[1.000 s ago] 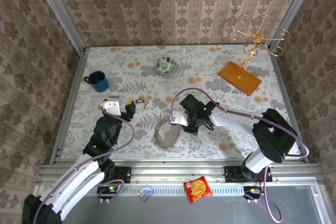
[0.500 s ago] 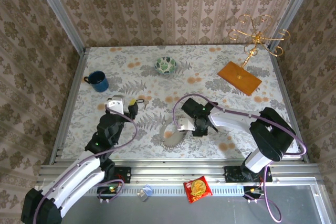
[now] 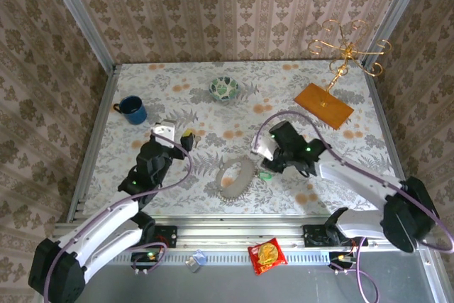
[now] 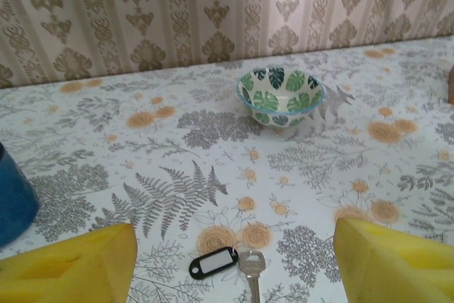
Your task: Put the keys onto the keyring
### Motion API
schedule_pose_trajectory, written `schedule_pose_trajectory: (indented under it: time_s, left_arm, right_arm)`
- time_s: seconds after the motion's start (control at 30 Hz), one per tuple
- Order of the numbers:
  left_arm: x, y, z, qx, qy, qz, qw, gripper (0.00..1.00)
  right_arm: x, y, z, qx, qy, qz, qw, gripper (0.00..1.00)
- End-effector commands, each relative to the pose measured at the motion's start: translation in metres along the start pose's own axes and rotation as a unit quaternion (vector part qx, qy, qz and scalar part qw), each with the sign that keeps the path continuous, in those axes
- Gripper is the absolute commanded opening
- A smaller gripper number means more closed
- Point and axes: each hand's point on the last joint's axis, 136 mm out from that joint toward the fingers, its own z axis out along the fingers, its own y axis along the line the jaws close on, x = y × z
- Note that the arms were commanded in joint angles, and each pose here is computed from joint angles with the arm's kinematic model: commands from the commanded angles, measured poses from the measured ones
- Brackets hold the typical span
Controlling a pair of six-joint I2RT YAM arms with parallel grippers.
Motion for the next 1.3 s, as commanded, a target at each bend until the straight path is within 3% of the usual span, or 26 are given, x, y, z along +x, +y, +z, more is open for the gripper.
schedule_pose_trajectory:
  time_s: [0.0, 0.17, 0.33, 0.47, 0.7, 0.87, 1.07, 1.17, 1.27]
  left_arm:
    - [-0.004, -0.008, 0.005, 0.02, 0.024, -0.002, 1.0, 0.74]
    - [0.009, -0.018, 0.014, 0.039, 0.068, -0.018, 0.997, 0.74]
    - [0.024, -0.019, 0.014, 0.037, 0.107, -0.056, 0.992, 0.74]
    - [0.046, -0.029, 0.01, 0.059, 0.163, -0.091, 0.981, 0.7]
    - [0.081, -0.061, -0.014, 0.104, 0.246, -0.095, 0.959, 0.66]
    - [0.105, -0.062, -0.027, 0.072, 0.278, -0.146, 0.947, 0.66]
    - [0.107, -0.027, -0.031, -0.013, 0.231, -0.23, 0.945, 0.69]
    - [0.105, 0.001, -0.036, -0.065, 0.208, -0.27, 0.938, 0.69]
    - [0.103, 0.023, -0.041, -0.098, 0.194, -0.3, 0.929, 0.69]
  right_arm:
    - [-0.025, -0.01, 0.005, 0.014, -0.075, 0.16, 0.984, 0.33]
    - [-0.004, -0.018, 0.025, 0.038, -0.012, 0.34, 0.94, 0.33]
    - [0.006, 0.011, 0.049, -0.031, 0.077, 0.42, 0.904, 0.3]
    - [0.01, 0.034, 0.064, -0.077, 0.108, 0.451, 0.883, 0.3]
    - [-0.004, 0.034, 0.07, -0.088, 0.105, 0.425, 0.895, 0.3]
    - [-0.031, 0.055, 0.073, -0.151, 0.074, 0.346, 0.923, 0.3]
    - [-0.037, 0.118, 0.078, -0.209, 0.082, 0.134, 0.965, 0.31]
    - [-0.026, 0.141, 0.081, -0.224, 0.104, 0.062, 0.967, 0.31]
    - [-0.017, 0.15, 0.085, -0.229, 0.123, 0.04, 0.965, 0.31]
